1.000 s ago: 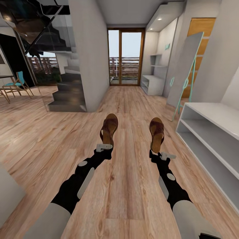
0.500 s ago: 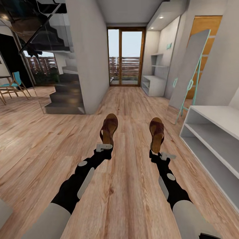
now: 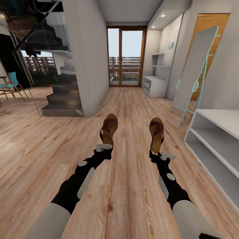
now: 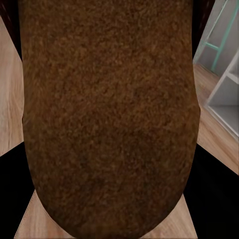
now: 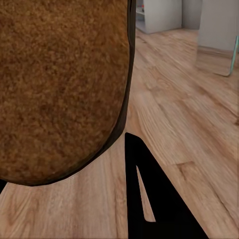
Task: Pick up the two gym shoes and the two sandals from the corridor floor and place them onto the hallstand (shoe rack) in the corridor, making sure they are on the rack and not on the floor. Arrange them so the two gym shoes are next to each other and the two sandals are next to each other.
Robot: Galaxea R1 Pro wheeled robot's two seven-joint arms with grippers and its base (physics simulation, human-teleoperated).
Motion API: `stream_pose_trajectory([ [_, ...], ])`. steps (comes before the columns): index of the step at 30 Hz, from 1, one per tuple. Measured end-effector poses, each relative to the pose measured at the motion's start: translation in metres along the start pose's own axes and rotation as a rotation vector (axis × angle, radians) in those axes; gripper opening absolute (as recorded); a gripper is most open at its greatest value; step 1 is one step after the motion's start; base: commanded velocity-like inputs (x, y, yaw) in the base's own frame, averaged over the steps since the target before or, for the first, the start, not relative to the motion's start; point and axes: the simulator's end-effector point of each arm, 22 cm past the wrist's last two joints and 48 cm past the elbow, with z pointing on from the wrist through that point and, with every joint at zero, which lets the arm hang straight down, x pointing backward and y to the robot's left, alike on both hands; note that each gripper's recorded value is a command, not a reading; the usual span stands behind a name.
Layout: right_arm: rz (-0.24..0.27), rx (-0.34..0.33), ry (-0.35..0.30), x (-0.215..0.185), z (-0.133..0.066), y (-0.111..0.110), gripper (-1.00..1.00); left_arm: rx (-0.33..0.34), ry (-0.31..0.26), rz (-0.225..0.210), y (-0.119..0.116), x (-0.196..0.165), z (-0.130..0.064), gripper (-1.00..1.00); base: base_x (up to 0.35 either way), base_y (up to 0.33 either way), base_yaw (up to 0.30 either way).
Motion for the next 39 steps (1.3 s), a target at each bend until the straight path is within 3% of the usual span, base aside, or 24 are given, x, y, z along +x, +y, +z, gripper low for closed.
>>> stream_pose_trajectory([
  [39, 0.000, 0.000, 0.000, 0.0001, 0.0000, 0.0002, -1.00, 0.000, 0.000, 0.000, 0.0001, -0.0001, 0.0000, -1.00, 0.348, 0.000, 0.000],
])
